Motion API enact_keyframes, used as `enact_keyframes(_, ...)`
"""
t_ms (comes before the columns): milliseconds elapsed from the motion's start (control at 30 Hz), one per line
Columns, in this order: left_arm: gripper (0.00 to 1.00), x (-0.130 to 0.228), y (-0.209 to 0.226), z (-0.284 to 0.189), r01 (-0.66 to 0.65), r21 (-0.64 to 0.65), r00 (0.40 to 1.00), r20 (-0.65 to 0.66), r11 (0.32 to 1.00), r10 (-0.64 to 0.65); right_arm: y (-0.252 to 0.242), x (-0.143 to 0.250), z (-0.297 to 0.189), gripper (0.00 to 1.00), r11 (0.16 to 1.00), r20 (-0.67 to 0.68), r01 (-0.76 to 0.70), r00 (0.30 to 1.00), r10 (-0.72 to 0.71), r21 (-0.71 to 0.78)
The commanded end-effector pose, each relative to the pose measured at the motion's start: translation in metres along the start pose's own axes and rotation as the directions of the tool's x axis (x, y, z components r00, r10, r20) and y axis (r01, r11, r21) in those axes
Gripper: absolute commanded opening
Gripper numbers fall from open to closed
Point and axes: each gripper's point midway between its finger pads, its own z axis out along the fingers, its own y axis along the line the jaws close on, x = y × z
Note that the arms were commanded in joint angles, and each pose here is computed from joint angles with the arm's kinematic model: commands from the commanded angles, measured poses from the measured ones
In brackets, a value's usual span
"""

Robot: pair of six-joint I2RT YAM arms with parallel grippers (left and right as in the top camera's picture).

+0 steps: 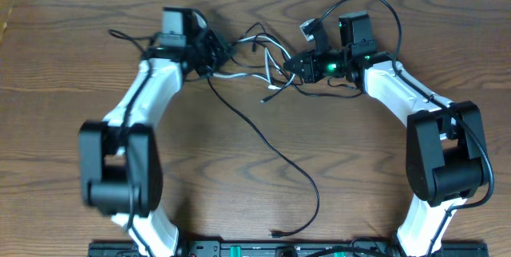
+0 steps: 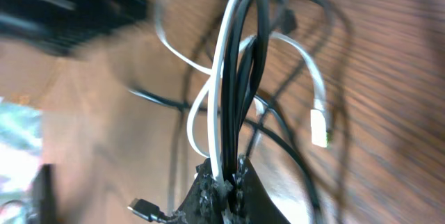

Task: Untangle cables

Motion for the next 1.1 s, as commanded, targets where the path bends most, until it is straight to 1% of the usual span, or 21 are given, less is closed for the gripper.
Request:
enact_keyframes(0,0.08,0.001,-0.043,-0.041,-0.123,0.11,0.992,0.033,0.986,0.12,-0.025,0.003,-0.001,0.01,0.988,-0.008,0.014,1.0,-0.013,0.157)
enact_keyframes(100,0.07,-0.006,-0.059,-0.068,-0.194,0.129,0.978,0.1,0.972,0.182,-0.036,0.007,-0.004,0.01,0.975,-0.027,0.033,0.999,-0.027,0.218)
enact_keyframes(167,0.08,-0.012,-0.058,-0.082,-0.22,0.088,0.967,0.152,0.972,0.205,-0.044,0.009,-0.006,0.01,0.965,-0.039,0.048,0.998,-0.039,0.259)
enact_keyframes(267,0.08,-0.022,-0.042,-0.1,-0.21,-0.043,0.949,0.229,0.977,0.214,-0.053,0.013,-0.009,0.01,0.947,-0.06,0.073,0.997,-0.057,0.312)
enact_keyframes(333,0.08,-0.028,-0.024,-0.113,-0.178,-0.166,0.935,0.279,0.97,0.219,-0.062,0.015,-0.012,0.01,0.929,-0.076,0.083,0.995,-0.059,0.36)
enact_keyframes(433,0.07,-0.033,-0.001,-0.135,-0.151,-0.329,0.908,0.327,0.932,0.263,-0.076,0.019,-0.019,0.01,0.891,-0.103,0.104,0.993,-0.064,0.442)
enact_keyframes(467,0.07,-0.034,0.004,-0.142,-0.15,-0.368,0.899,0.336,0.918,0.281,-0.079,0.02,-0.02,0.01,0.881,-0.111,0.112,0.992,-0.068,0.459)
enact_keyframes(533,0.07,-0.038,0.014,-0.163,-0.125,-0.449,0.877,0.367,0.885,0.31,-0.093,0.024,-0.029,0.01,0.832,-0.147,0.149,0.986,-0.082,0.534)
enact_keyframes(567,0.07,-0.04,0.015,-0.172,-0.117,-0.466,0.866,0.384,0.877,0.32,-0.097,0.024,-0.032,0.01,0.815,-0.159,0.163,0.983,-0.088,0.557)
enact_keyframes(700,0.08,-0.048,0.01,-0.208,-0.089,-0.478,0.818,0.465,0.874,0.338,-0.116,0.027,-0.047,0.01,0.726,-0.202,0.203,0.975,-0.09,0.657)
enact_keyframes(733,0.07,-0.053,0.005,-0.23,-0.069,-0.476,0.785,0.516,0.877,0.342,-0.126,0.027,-0.058,0.01,0.668,-0.214,0.21,0.974,-0.077,0.714)
enact_keyframes(833,0.07,-0.059,-0.008,-0.263,-0.058,-0.458,0.726,0.591,0.887,0.352,-0.138,0.027,-0.072,0.01,0.587,-0.226,0.219,0.972,-0.062,0.779)
enact_keyframes(900,0.07,-0.061,-0.019,-0.285,-0.059,-0.433,0.679,0.643,0.899,0.355,-0.14,0.027,-0.075,0.01,0.57,-0.23,0.221,0.972,-0.058,0.792)
enact_keyframes(967,0.08,-0.06,-0.032,-0.306,-0.07,-0.399,0.629,0.694,0.914,0.351,-0.14,0.027,-0.075,0.01,0.57,-0.229,0.221,0.972,-0.059,0.791)
enact_keyframes(1000,0.08,-0.054,-0.048,-0.319,-0.099,-0.35,0.602,0.725,0.932,0.336,-0.14,0.026,-0.075,0.01,0.57,-0.226,0.22,0.972,-0.062,0.792)
enact_keyframes(1067,0.07,-0.047,-0.067,-0.332,-0.156,-0.302,0.57,0.75,0.94,0.335,-0.14,0.024,-0.075,0.01,0.569,-0.222,0.22,0.973,-0.066,0.792)
